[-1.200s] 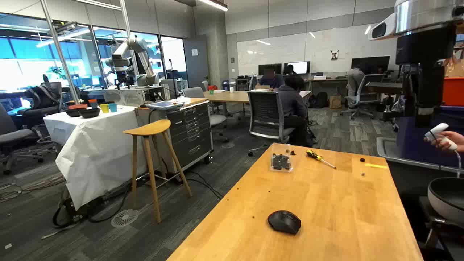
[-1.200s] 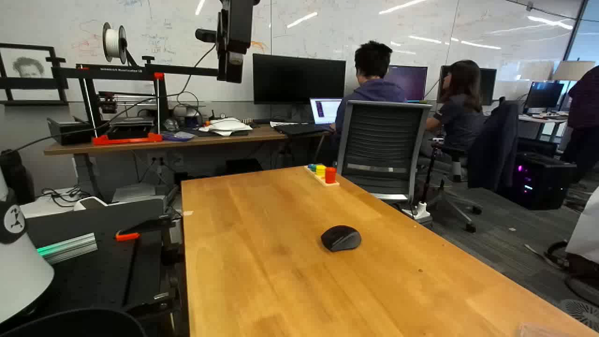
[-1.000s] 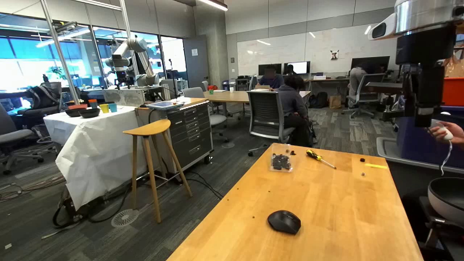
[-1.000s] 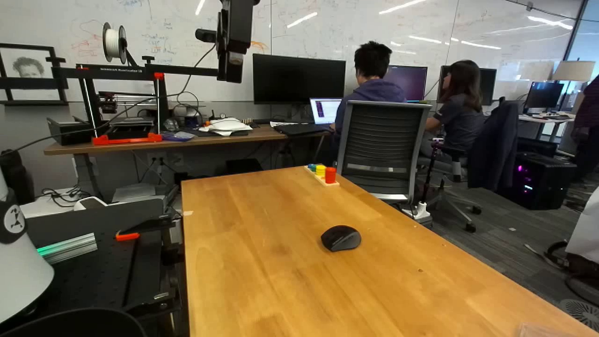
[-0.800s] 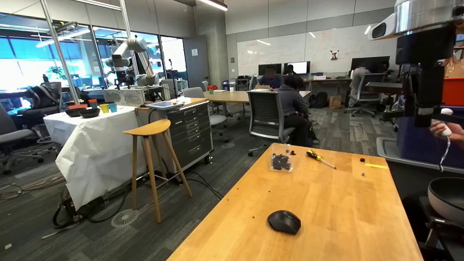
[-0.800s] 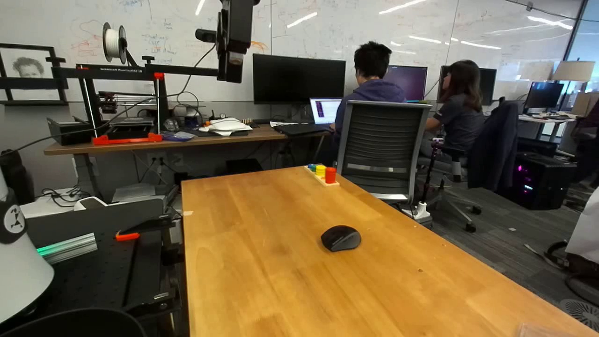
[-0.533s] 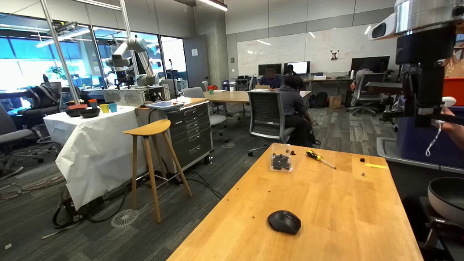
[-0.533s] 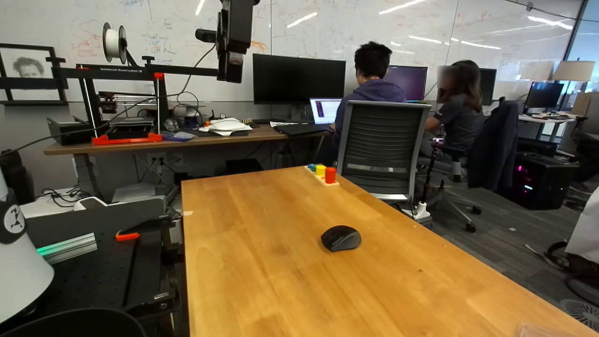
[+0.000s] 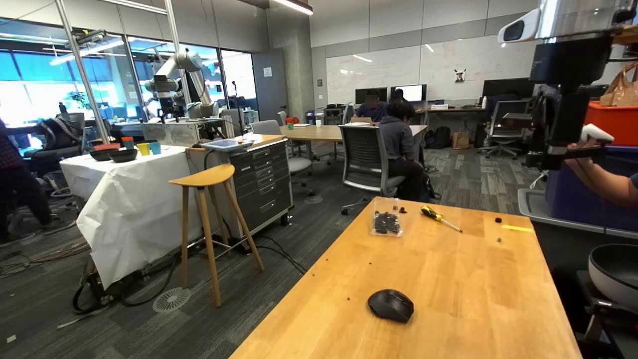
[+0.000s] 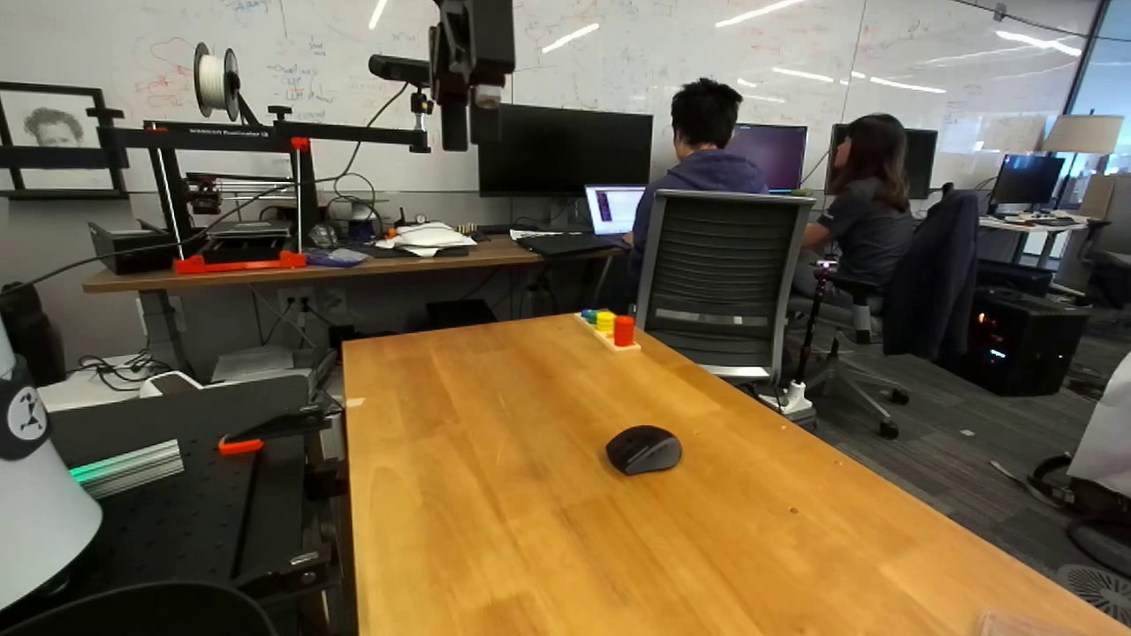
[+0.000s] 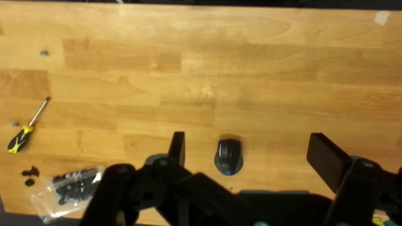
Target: Push down on a button on the black mouse.
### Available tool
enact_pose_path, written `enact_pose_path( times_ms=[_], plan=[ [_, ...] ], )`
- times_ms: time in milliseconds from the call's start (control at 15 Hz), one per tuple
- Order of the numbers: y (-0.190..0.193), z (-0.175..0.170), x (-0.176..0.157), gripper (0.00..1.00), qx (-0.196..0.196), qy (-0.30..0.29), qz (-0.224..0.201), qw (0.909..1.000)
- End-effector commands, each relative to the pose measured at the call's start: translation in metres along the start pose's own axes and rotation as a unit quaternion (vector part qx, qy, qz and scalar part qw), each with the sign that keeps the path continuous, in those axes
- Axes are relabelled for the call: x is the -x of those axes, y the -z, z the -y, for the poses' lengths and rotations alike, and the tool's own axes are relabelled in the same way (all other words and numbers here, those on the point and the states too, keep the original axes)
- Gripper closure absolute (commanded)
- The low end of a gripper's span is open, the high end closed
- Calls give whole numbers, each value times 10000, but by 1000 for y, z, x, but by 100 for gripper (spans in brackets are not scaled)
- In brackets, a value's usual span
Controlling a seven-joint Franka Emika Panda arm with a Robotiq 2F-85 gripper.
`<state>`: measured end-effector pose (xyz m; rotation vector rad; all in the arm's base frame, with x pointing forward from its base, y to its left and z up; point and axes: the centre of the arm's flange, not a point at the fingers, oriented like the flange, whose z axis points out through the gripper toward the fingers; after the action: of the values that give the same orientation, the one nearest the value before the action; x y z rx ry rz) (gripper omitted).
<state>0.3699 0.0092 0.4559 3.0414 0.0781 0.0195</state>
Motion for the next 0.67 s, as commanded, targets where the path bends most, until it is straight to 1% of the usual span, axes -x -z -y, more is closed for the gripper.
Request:
enact_pose_path(
  times_ms=[0,133,200,267,333,533,600],
  plan=[
    [-13,1,-39,0,465,380,-673,9959],
    [-26,-2,-59,0,539,509,-896,9932],
    [-36,-7,-70,25,449,492,-983,9929],
    [-45,-12,-79,26,393,462,-1055,9926],
    [-54,-17,-86,32,335,419,-1141,9920],
    [-85,-35,-107,58,105,234,-1319,9909],
    [-96,-42,-113,65,65,192,-1344,9907]
  ],
)
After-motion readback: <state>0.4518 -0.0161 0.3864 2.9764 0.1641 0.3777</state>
